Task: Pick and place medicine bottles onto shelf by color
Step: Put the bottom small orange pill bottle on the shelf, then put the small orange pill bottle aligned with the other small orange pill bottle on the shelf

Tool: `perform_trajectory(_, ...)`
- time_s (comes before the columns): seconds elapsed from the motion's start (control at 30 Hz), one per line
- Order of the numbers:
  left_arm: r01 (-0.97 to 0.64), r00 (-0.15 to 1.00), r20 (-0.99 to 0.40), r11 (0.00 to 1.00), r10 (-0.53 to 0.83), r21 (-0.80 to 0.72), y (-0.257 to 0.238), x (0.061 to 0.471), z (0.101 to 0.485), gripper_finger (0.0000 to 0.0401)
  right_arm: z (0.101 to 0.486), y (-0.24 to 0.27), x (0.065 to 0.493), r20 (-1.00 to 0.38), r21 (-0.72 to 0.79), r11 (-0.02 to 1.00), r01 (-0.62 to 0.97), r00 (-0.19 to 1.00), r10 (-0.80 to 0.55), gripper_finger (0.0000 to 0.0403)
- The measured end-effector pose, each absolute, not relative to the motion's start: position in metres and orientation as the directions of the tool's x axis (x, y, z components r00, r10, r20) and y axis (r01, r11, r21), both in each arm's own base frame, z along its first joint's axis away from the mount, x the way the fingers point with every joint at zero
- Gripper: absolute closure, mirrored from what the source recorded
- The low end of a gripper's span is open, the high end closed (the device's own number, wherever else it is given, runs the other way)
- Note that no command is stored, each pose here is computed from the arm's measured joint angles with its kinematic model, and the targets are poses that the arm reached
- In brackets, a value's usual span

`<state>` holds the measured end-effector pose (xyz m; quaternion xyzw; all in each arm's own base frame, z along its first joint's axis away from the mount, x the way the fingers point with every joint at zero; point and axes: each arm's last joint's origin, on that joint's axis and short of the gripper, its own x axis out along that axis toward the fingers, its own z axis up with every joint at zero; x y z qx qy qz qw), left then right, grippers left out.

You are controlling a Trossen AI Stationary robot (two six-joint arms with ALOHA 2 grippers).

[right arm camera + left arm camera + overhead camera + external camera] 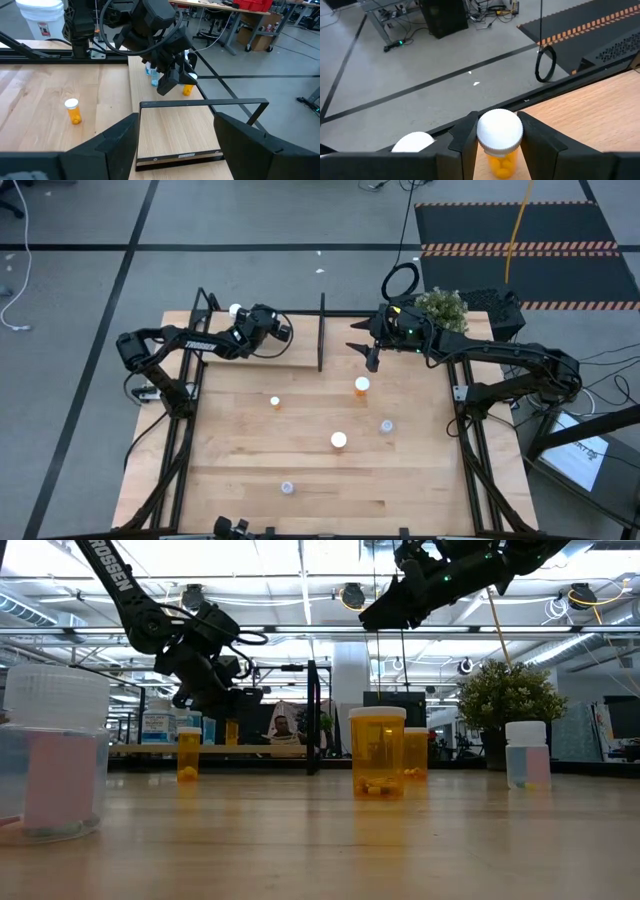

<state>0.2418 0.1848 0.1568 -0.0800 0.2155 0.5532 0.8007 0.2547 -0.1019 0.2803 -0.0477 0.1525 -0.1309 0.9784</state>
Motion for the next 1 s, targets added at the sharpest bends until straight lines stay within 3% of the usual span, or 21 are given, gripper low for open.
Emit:
perform_trajectory(0.57, -0.916, 0.307, -0.440, 0.387, 0.844, 0.105, 0.185, 0.242, 0.157, 0.0204, 0.280, -0.102, 0.255, -0.286, -0.133, 0.961, 0.241, 0.919, -0.270, 0.0150)
perform_trajectory(0.83, -0.911, 0.340, -0.384, 0.402, 0.858, 0.094, 0.178, 0.239, 0.180, 0.0171, 0.280, -0.102, 0.255, -0.287, -0.133, 0.961, 0.241, 0.919, -0.270, 0.0150)
perform_trajectory(1.0, -0.877, 0.411, -0.306, 0.464, 0.858, 0.122, 0.162, 0.239, 0.208, 0.0169, 0.280, -0.102, 0.255, -0.287, -0.132, 0.962, 0.241, 0.919, -0.270, 0.0150)
